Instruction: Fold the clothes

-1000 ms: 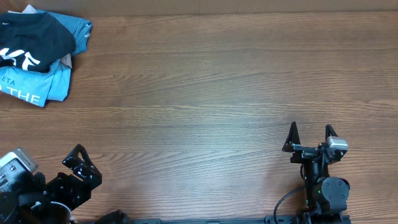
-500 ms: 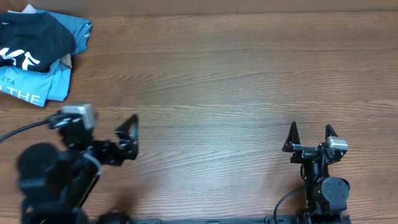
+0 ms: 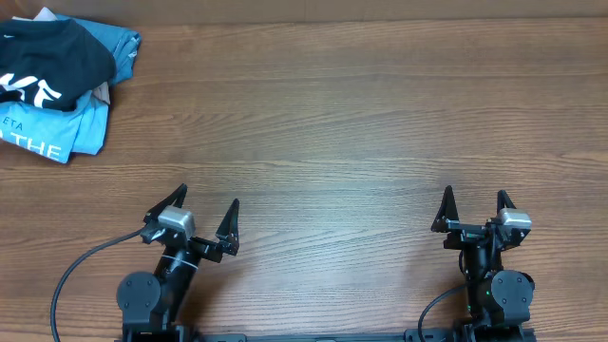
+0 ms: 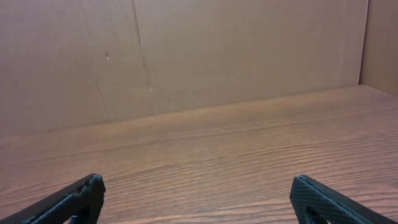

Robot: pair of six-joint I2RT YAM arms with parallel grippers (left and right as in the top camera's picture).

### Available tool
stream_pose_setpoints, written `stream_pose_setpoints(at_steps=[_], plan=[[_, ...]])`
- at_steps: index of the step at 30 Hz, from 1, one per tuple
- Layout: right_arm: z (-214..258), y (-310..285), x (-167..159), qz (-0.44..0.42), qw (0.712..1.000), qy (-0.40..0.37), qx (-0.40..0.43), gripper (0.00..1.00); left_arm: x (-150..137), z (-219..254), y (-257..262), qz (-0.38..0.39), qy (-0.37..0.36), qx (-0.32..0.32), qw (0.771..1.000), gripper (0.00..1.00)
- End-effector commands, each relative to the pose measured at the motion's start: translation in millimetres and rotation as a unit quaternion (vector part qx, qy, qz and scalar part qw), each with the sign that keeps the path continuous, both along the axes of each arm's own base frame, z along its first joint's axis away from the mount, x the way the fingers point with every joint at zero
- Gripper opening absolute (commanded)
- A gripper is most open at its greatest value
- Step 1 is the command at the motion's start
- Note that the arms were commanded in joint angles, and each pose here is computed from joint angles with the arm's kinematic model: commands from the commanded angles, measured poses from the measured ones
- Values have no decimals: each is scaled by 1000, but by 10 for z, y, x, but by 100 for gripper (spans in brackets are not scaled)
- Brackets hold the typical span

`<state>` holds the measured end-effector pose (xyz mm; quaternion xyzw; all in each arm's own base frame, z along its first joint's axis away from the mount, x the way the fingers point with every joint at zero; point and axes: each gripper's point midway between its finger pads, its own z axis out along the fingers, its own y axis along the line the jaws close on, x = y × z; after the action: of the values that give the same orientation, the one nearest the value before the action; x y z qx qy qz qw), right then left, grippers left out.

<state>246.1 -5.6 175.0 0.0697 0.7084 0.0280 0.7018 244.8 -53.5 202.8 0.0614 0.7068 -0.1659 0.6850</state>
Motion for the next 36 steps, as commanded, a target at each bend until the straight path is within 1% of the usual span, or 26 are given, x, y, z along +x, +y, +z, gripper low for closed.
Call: stream_pose_setpoints(at_steps=[1, 3, 6, 8, 11, 36], plan=[[-19, -6, 0, -1, 1000, -2, -3, 100, 15, -78, 136, 38, -14, 11, 999, 100], [-19, -6, 0, -1, 1000, -2, -3, 100, 26, -133, 222, 63, -14, 11, 998, 100], [-19, -6, 0, -1, 1000, -2, -3, 100, 4, -205, 268, 73, -22, 15, 997, 100], [-19, -6, 0, -1, 1000, -2, -3, 100, -6, -268, 284, 77, -12, 22, 997, 100], [-19, -6, 0, -1, 1000, -2, -3, 100, 3, -434, 385, 106, 23, 24, 994, 100], [-19, -6, 0, -1, 1000, -2, -3, 100, 5, -431, 387, 107, 23, 24, 994, 100]])
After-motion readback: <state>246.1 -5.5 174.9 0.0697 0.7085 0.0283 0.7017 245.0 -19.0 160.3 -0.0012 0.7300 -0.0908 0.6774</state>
